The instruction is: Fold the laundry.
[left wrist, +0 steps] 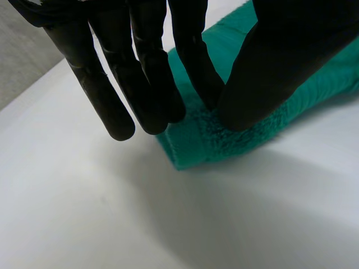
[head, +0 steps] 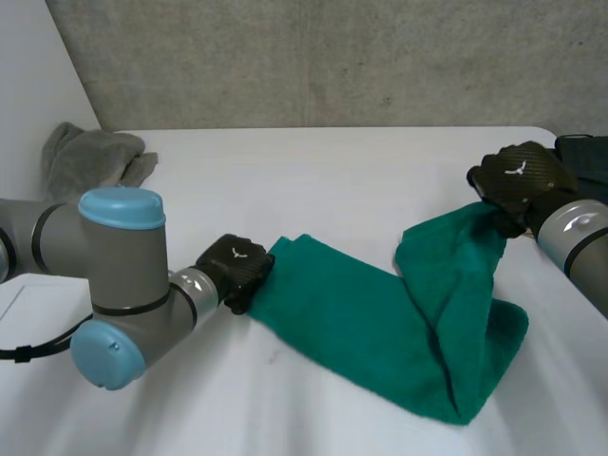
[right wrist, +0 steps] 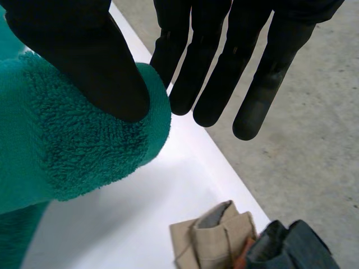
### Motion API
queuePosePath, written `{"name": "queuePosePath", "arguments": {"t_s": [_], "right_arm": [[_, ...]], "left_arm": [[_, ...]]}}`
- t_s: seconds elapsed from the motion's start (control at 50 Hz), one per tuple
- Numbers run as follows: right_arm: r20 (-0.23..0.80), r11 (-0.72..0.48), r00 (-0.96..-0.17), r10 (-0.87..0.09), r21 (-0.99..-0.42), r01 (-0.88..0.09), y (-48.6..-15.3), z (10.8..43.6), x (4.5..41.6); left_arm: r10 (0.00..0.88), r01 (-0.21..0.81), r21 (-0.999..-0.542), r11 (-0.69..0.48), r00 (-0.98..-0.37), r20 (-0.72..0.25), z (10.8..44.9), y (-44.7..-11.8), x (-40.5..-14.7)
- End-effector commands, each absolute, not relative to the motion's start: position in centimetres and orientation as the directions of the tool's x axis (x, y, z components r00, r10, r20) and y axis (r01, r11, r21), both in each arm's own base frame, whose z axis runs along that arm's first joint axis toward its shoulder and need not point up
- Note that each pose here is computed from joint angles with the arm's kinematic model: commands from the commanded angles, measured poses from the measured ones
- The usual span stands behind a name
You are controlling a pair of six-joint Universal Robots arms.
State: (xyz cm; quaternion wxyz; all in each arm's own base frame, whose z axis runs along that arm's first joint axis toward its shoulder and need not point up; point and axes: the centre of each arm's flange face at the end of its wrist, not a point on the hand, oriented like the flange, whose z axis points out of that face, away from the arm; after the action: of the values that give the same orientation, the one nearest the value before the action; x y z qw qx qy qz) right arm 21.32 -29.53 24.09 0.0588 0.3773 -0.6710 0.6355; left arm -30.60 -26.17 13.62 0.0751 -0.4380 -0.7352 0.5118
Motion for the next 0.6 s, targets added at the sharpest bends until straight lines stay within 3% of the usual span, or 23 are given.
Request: {"name": "queuePosePath", "arguments": {"t_s": [0.02,0.1,0.14,0.22,0.28,0.34,0.36,0.48,0.54,0.6], "right_arm": [[0.581,-0.210,-0.758,-0.298,-0.814,-0.541,-33.0,28.3,20.7],[0.515,-0.387,-0.850,-0.111,-0.810,-0.440,-36.2,33.9,19.9],[0.430,-0.506,-0.903,-0.016,-0.782,-0.364,-37.7,37.0,19.1],[0.301,-0.668,-0.953,0.018,-0.706,-0.236,-38.6,40.7,18.3],[0.283,-0.679,-0.958,-0.035,-0.710,-0.185,-38.6,40.5,18.5],[0.304,-0.631,-0.944,-0.130,-0.759,-0.158,-38.6,38.6,18.8],[0.321,-0.571,-0.929,-0.184,-0.804,-0.165,-38.5,36.7,18.8],[0.355,-0.310,-0.869,-0.345,-0.917,-0.251,-37.0,29.2,18.2],[0.368,-0.132,-0.843,-0.391,-0.929,-0.344,-35.7,24.7,16.8],[0.395,0.016,-0.802,-0.448,-0.893,-0.449,-33.7,20.9,16.0]], "left_arm": [[0.512,0.537,-0.843,0.022,-0.730,-0.453,19.0,-30.3,-29.1],[0.304,0.410,-0.903,-0.126,-0.851,-0.429,26.1,-33.8,-27.7],[0.209,0.325,-0.919,-0.224,-0.905,-0.371,30.3,-35.4,-26.5],[0.166,0.215,-0.930,-0.298,-0.948,-0.272,34.5,-36.2,-25.1],[0.189,0.179,-0.946,-0.272,-0.953,-0.235,35.1,-35.7,-24.4],[0.206,0.179,-0.962,-0.205,-0.953,-0.221,34.3,-35.2,-23.7],[0.221,0.184,-0.972,-0.148,-0.952,-0.214,33.3,-34.7,-23.3],[0.280,0.242,-0.968,0.066,-0.936,-0.214,28.0,-32.1,-21.9],[0.329,0.292,-0.941,0.173,-0.917,-0.224,24.4,-30.1,-21.4],[0.391,0.365,-0.898,0.247,-0.885,-0.252,21.2,-27.9,-20.9]]}}
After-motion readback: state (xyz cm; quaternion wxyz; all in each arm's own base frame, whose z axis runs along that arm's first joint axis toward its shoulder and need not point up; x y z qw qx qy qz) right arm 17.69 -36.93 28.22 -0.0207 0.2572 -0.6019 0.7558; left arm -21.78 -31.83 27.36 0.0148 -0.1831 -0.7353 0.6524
